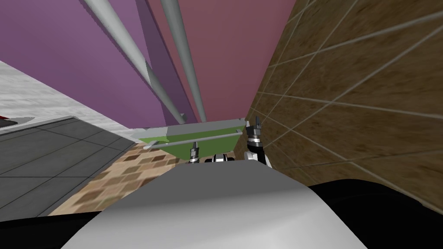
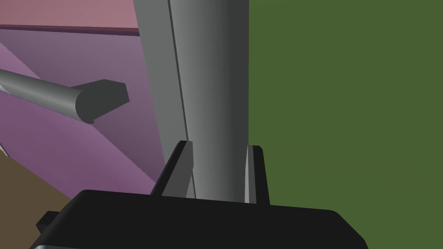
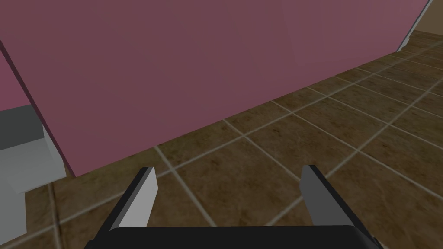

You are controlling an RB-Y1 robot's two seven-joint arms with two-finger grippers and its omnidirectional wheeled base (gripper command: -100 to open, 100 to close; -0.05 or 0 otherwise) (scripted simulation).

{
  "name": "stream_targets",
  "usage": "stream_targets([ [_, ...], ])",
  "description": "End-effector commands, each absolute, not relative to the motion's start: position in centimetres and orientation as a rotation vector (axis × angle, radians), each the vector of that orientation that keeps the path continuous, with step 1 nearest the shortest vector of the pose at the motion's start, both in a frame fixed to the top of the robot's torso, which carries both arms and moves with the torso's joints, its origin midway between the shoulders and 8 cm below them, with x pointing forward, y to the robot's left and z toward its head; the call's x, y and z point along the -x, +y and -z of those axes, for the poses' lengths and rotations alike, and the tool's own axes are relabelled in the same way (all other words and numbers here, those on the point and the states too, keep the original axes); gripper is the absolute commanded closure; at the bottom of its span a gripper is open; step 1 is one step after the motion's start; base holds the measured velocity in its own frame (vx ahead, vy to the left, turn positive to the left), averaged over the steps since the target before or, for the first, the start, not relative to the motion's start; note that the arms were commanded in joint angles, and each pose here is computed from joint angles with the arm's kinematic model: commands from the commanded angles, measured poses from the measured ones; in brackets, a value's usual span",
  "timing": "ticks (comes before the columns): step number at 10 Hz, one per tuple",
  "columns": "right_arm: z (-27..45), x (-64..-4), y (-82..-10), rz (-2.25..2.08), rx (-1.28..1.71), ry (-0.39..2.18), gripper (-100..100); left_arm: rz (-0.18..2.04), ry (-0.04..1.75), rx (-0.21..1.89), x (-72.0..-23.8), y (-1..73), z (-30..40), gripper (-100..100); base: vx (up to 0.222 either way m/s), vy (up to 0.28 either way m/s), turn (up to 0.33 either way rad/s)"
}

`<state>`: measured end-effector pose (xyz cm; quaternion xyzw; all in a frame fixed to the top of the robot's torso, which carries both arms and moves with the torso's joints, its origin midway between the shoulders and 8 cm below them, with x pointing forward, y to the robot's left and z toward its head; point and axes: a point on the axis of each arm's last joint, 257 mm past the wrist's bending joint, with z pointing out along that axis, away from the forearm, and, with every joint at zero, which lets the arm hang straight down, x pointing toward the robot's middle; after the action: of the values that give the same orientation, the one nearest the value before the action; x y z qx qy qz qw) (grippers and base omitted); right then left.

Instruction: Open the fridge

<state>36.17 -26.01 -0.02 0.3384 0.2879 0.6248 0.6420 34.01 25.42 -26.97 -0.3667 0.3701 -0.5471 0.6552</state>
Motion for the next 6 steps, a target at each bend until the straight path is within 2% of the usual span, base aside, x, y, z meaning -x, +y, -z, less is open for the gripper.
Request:
stream_targets([
  [1, 0.0, -36.2, -26.0, -1.424, -0.771, 0.656, 0, 1.228, 0.843, 0.844, -33.5, 24.2, 26.6, 100, -0.084, 0.046, -0.033],
  [3, 0.0, -36.2, -26.0, -1.424, -0.771, 0.656, 0, 1.228, 0.848, 0.85, -33.4, 24.1, 26.7, 100, -0.057, 0.014, -0.016],
  [5, 0.0, -36.2, -26.0, -1.424, -0.771, 0.656, 0, 1.283, 0.879, 0.84, -35.6, 22.1, 27.3, 100, -0.09, -0.018, 0.278],
  [6, 0.0, -36.2, -26.0, -1.424, -0.771, 0.656, 0, 1.289, 0.875, 0.834, -35.9, 22.0, 27.1, 100, -0.116, -0.035, 0.126],
])
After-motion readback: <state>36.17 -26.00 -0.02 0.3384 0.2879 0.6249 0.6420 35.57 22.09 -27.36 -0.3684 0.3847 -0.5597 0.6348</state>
